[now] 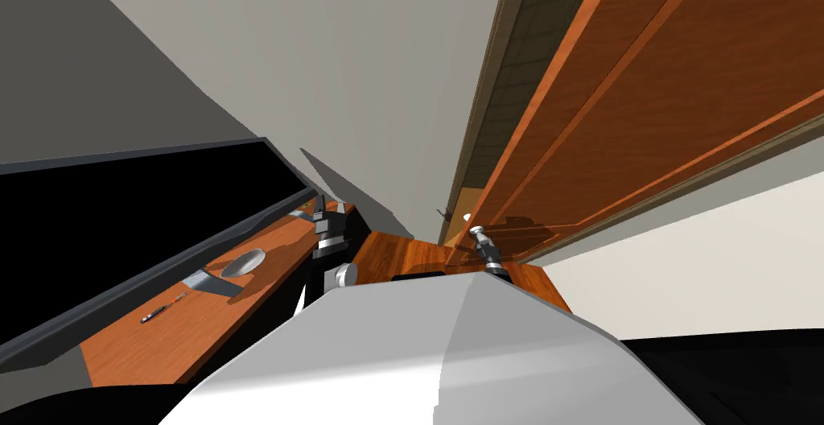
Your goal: Pull the door open
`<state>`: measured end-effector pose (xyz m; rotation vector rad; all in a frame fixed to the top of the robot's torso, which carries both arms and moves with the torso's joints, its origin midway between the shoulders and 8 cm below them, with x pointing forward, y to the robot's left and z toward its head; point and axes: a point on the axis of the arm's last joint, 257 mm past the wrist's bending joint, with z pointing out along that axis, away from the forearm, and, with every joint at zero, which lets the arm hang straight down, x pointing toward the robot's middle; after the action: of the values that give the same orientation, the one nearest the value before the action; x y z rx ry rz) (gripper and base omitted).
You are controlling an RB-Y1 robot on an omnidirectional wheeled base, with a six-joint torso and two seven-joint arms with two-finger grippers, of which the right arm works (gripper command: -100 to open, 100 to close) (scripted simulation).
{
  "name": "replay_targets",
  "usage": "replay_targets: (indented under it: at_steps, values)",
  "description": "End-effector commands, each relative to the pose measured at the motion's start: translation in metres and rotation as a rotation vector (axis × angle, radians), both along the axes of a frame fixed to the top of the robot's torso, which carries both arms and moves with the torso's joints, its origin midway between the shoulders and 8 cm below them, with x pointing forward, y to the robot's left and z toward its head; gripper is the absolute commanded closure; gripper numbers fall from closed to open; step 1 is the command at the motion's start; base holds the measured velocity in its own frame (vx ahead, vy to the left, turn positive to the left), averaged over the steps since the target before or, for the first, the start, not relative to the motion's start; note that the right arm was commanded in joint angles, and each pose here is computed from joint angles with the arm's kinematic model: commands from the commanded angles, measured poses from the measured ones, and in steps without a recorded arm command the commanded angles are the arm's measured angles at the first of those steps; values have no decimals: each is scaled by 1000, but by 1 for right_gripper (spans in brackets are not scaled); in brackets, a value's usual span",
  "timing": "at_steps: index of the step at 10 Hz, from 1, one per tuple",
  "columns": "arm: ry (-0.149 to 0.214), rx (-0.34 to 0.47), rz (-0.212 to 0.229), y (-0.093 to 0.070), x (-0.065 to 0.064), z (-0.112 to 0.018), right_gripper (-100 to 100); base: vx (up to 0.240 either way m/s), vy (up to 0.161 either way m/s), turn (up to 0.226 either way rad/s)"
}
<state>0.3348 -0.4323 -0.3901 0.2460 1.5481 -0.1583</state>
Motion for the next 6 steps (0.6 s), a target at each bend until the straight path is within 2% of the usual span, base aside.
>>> replay_targets:
  at_steps: [1,6]
  values:
    - [-23,-1,-12,-13,1,9,100,-233,-35,34]
    - [-55,62,-9,-18,3,15,100,-223,-13,17]
